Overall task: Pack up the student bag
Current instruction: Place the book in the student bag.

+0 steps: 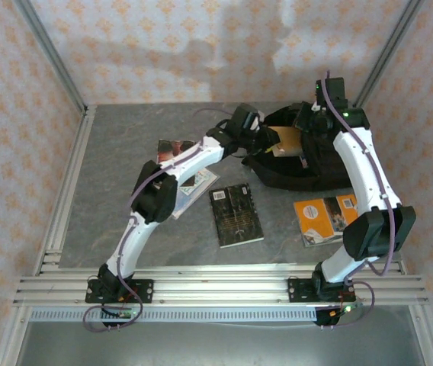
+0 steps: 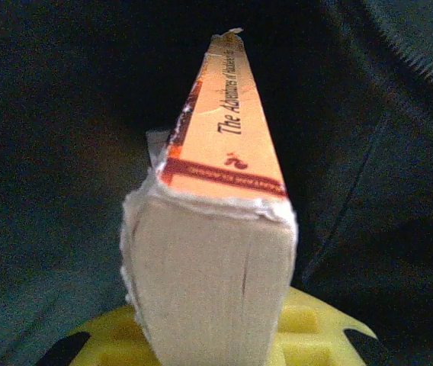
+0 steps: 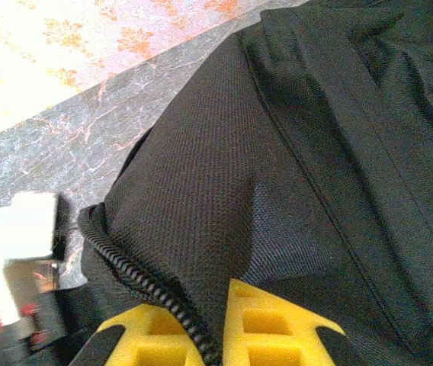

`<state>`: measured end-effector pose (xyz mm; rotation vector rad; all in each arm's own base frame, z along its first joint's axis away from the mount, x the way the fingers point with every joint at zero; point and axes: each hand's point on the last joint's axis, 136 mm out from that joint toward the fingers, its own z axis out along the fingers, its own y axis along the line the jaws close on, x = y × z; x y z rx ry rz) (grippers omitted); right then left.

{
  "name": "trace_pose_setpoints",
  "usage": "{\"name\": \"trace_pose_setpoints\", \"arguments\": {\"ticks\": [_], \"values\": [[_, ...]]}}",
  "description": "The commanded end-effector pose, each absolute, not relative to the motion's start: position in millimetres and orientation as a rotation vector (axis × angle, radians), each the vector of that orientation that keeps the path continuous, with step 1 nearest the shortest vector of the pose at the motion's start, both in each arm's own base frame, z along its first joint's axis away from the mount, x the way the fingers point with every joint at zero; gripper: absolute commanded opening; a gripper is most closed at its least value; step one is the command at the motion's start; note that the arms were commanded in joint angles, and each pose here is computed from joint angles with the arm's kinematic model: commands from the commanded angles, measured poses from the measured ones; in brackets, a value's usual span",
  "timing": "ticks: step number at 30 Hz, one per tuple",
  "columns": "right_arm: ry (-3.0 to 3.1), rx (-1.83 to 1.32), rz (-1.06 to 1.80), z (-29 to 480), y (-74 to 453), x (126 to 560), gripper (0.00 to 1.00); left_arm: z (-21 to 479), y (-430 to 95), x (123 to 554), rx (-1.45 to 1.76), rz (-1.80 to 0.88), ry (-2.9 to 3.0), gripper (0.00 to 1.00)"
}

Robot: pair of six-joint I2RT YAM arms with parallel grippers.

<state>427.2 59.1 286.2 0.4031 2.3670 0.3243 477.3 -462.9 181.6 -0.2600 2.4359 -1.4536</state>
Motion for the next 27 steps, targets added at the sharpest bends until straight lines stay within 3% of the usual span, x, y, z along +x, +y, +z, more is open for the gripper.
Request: {"name": "trace_pose_setpoints", "arguments": {"ticks": [1, 9, 11, 15, 16, 27], "values": [[2.204, 0.359, 0.429, 340.4, 68.3, 433.6, 0.00, 252.8, -502.4, 466.8, -0.136, -1.694, 2.244, 0.00], [2.196, 0.371, 0.477, 340.6, 73.9, 440.8, 0.00, 220.4, -562.9, 470.0, -0.192, -1.786, 2.225, 0.00], [2.187, 0.385, 0.487, 339.8, 74.4, 443.0, 0.00, 205.8, -574.7, 473.0, -0.233, -1.806, 2.206, 0.15], [2.181, 0.401, 0.501, 334.6, 75.3, 446.3, 0.00, 189.2, -583.7, 475.6, -0.262, -1.850, 2.174, 0.73], [2.181, 0.403, 0.500, 333.3, 75.0, 446.7, 0.00, 193.0, -584.1, 473.7, -0.235, -1.853, 2.170, 0.78], [2.061, 0.597, 0.151, 330.3, 11.0, 456.5, 0.00, 249.9, -542.5, 442.6, 0.120, -1.608, 2.275, 0.83]]}}
